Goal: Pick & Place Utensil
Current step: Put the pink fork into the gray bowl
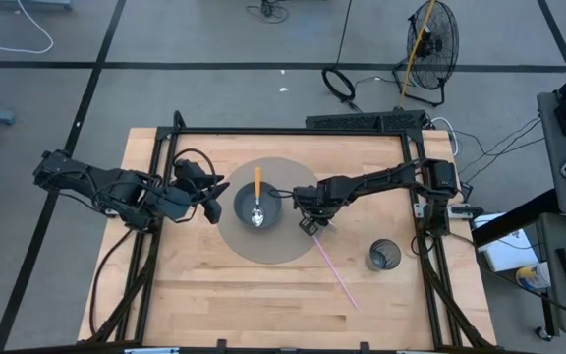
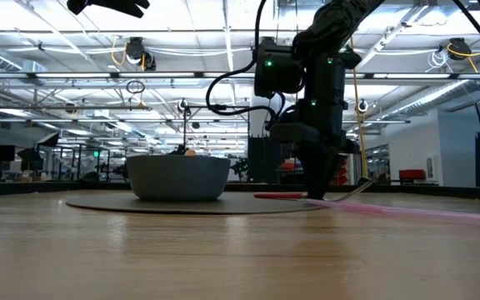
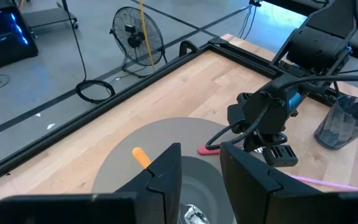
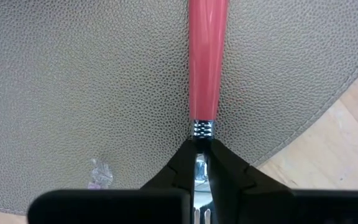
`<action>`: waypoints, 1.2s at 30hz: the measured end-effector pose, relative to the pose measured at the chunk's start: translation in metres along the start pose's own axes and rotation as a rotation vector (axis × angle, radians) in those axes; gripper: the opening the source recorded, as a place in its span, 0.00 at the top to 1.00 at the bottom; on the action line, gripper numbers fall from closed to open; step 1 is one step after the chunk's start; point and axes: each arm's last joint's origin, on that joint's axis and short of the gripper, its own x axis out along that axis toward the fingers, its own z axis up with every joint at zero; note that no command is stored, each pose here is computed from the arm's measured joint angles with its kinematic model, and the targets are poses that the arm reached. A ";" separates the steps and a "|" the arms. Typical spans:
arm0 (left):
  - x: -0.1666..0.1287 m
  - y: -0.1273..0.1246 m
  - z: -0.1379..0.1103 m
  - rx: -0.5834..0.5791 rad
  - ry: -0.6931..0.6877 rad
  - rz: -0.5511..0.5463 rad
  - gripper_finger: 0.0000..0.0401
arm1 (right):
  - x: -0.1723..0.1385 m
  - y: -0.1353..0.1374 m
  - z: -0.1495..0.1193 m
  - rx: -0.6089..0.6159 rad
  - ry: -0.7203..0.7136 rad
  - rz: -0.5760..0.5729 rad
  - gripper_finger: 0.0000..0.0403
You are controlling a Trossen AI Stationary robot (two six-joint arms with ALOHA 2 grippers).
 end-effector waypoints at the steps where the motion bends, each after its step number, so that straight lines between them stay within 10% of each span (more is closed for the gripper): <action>1: 0.000 0.000 0.000 0.000 0.000 0.000 0.71 | -0.001 0.000 0.000 0.000 -0.003 0.000 0.96; 36: -0.001 -0.006 0.008 0.002 -0.063 -0.057 0.71 | -0.168 -0.027 -0.014 0.018 -0.601 0.278 0.96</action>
